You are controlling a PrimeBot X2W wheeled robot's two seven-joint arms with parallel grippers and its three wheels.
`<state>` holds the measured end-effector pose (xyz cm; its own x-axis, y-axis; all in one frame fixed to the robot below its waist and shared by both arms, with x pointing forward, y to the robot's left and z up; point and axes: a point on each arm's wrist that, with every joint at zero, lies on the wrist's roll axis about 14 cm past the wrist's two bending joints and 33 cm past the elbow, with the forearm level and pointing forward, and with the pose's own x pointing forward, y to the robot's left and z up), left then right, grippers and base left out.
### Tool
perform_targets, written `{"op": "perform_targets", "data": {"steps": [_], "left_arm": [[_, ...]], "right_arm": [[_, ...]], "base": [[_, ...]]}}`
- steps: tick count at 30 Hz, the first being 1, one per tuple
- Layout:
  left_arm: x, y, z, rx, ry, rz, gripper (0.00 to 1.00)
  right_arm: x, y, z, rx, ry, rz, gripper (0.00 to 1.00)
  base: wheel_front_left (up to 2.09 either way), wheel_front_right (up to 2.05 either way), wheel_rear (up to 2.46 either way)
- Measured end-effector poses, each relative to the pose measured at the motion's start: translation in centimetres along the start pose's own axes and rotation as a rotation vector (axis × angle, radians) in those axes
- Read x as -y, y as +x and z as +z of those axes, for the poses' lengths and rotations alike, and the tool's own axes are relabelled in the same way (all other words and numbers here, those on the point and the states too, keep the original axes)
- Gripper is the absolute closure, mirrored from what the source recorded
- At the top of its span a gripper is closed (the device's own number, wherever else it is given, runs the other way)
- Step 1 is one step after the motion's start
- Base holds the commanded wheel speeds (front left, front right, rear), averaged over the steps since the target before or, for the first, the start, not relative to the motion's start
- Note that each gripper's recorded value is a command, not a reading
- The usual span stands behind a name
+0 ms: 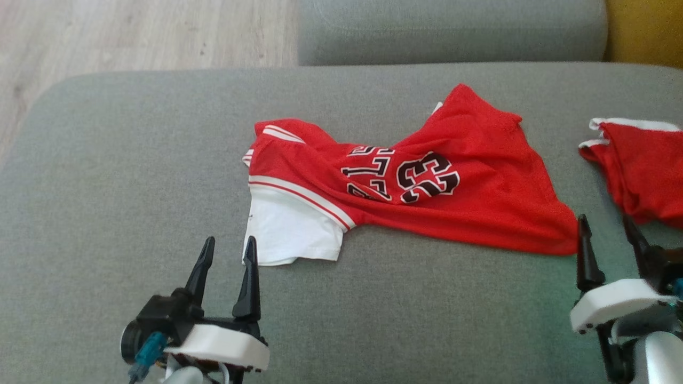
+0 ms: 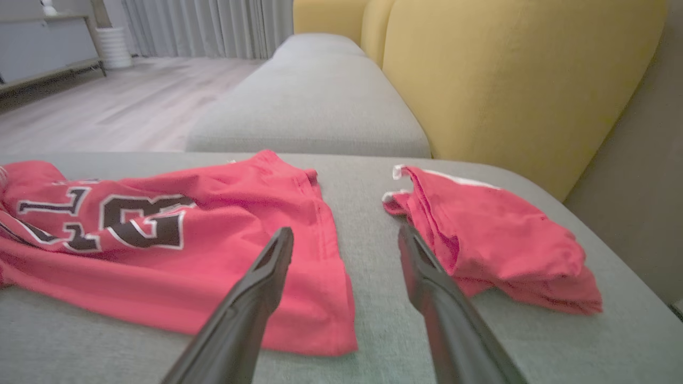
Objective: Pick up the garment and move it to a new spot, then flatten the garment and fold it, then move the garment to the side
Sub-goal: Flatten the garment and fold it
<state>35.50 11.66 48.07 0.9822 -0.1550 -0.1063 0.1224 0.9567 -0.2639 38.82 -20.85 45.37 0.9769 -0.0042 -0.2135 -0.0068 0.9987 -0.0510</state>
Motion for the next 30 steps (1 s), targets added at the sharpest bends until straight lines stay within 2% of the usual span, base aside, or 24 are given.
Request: {"op": "perform_targets", "data": {"steps": [4,13,30], "left_arm": [[0.1,-0.7,0.6,0.019,-0.002,-0.001,0.00],[-0.7,-3.2,-0.5,-0.001,-0.014,0.040,0.00],[-1.7,-3.7,-1.8,-0.038,-0.006,0.069,0.00]], "right_arm": [[-1.5,-0.6,1.8,0.056,0.002,0.037,0.00],[-4.5,-2.4,3.1,0.106,0.027,0.123,0.00],[-6.0,-3.7,1.6,0.074,0.075,0.172,0.00]], "base": [[0.00,0.00,0.00],[0.00,0.00,0.00],[0.00,0.00,0.00]]}}
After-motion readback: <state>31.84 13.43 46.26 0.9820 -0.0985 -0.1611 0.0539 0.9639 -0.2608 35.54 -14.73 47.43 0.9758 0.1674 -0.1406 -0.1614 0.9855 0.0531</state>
